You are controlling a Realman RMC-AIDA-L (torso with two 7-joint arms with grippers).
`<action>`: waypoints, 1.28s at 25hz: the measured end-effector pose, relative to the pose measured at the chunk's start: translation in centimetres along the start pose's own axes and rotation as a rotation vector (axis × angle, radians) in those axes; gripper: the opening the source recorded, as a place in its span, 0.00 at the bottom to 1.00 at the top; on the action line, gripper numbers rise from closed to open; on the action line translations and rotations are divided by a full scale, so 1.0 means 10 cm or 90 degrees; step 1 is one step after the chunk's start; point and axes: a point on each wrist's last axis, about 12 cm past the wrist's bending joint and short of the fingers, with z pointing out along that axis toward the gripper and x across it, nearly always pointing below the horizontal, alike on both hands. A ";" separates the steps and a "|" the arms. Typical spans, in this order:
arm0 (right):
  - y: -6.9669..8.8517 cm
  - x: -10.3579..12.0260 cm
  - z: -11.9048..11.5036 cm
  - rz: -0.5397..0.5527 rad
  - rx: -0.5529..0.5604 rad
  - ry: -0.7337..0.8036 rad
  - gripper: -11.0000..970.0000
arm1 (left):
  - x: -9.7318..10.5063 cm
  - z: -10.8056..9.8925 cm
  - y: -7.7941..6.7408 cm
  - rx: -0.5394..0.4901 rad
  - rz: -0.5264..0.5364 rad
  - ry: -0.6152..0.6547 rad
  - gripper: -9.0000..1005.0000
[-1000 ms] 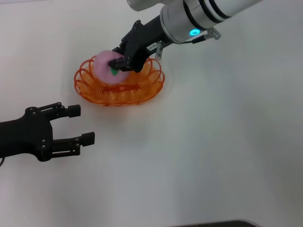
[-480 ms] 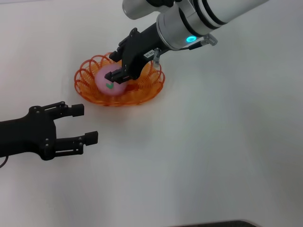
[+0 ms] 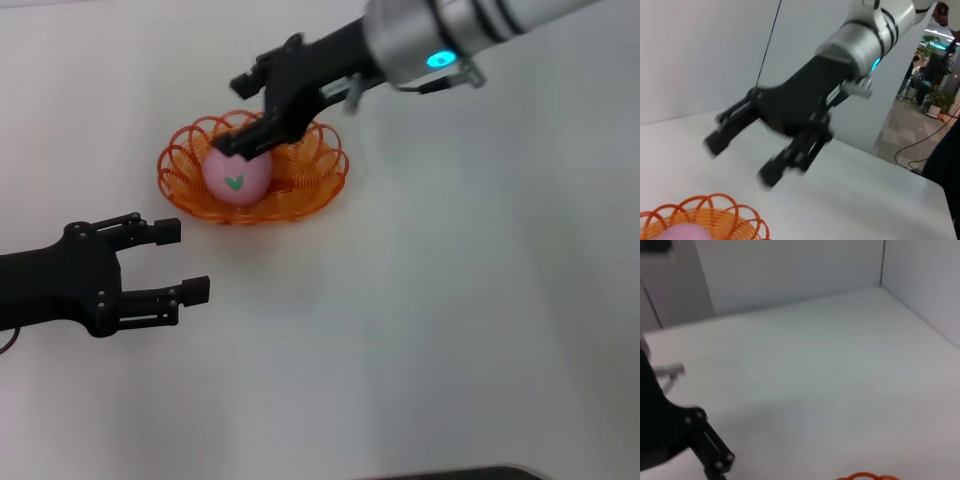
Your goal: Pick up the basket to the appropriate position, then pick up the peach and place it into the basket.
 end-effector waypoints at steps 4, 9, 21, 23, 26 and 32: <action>0.00 0.16 -0.43 0.037 -0.017 -0.060 0.83 | -0.02 0.00 0.01 0.000 0.004 -0.002 0.84; 0.06 0.56 -0.99 0.062 -0.024 -0.102 0.83 | -0.03 -0.02 0.01 -0.006 0.005 -0.006 0.84; 0.38 1.65 -1.58 0.132 0.019 -0.108 0.82 | -0.03 -0.07 0.04 -0.026 0.002 -0.017 0.84; 0.40 1.72 -1.59 0.132 0.022 -0.105 0.82 | -0.03 -0.09 0.04 -0.029 0.001 -0.018 0.84; 0.41 1.78 -1.58 0.134 0.023 -0.100 0.82 | -0.03 -0.10 0.05 -0.035 0.000 -0.020 0.84; 0.39 1.77 -1.54 0.133 0.020 -0.093 0.82 | 0.00 -0.11 0.04 -0.037 -0.005 -0.017 0.84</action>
